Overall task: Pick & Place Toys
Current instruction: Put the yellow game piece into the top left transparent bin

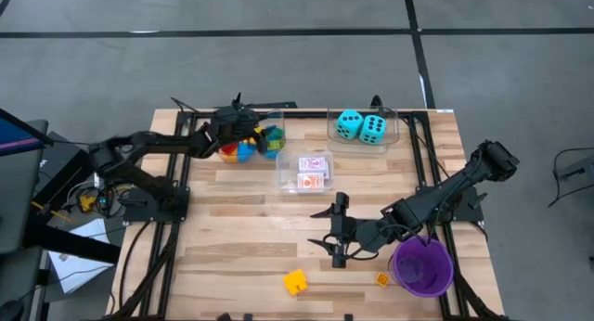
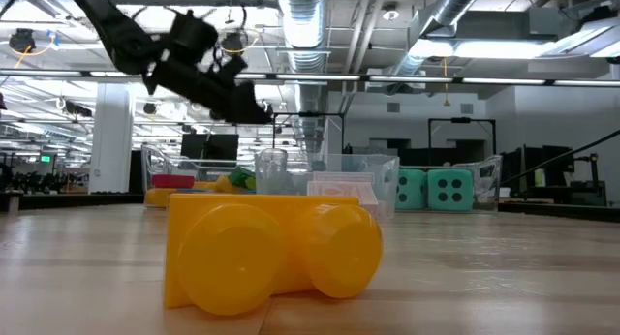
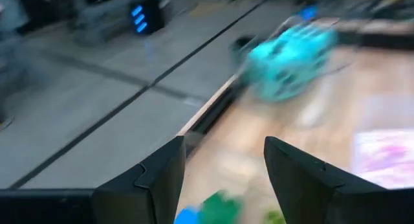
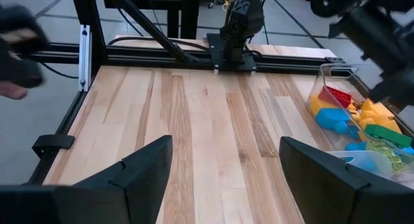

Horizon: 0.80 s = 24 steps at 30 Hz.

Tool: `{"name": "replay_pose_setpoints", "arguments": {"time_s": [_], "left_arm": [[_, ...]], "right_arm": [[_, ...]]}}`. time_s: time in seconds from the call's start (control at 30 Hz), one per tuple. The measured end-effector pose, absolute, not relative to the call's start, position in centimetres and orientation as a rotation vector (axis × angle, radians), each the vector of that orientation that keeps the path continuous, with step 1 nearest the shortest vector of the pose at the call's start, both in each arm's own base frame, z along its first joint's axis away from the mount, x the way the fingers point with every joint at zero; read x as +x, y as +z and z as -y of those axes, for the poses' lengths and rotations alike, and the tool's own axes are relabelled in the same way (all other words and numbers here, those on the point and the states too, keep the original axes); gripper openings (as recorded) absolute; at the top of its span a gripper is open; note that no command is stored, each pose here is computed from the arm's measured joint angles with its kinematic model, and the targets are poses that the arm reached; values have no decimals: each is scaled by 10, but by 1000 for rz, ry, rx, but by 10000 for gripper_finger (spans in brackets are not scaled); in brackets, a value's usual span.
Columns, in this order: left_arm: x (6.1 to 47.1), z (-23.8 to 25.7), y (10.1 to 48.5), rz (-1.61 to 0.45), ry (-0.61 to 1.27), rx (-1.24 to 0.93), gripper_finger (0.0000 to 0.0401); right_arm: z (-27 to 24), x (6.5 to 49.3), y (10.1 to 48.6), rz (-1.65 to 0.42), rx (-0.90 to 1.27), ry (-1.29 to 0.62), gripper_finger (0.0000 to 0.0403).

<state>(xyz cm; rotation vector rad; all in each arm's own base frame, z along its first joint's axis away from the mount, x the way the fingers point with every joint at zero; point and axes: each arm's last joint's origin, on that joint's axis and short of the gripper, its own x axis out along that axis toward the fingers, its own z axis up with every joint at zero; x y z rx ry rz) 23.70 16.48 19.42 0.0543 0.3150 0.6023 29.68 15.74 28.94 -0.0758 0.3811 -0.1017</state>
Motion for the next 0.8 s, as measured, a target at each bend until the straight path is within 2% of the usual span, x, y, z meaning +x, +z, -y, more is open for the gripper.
{"name": "replay_pose_setpoints", "arguments": {"time_s": [0.13, 0.27, 0.33, 0.43, 0.6, 0.8], "left_arm": [[241, -137, 220, -220, 408, 113, 205], [245, -91, 244, -131, 59, 249, 210], [246, -64, 252, -87, -94, 323, 219], [245, -27, 263, -6, -228, 421, 242], [239, 20, 274, 74, -313, 517, 305], [232, 46, 279, 64, -169, 571, 384]], "right_arm": [[-157, 297, 289, -384, -76, -99, 277], [-157, 297, 289, -388, -79, -99, 277], [-159, 296, 289, -388, -80, -95, 277], [-161, 295, 289, -388, -82, -87, 277], [-168, 290, 287, -406, -98, -58, 277], [-181, 282, 284, -441, -103, 51, 277]]}}
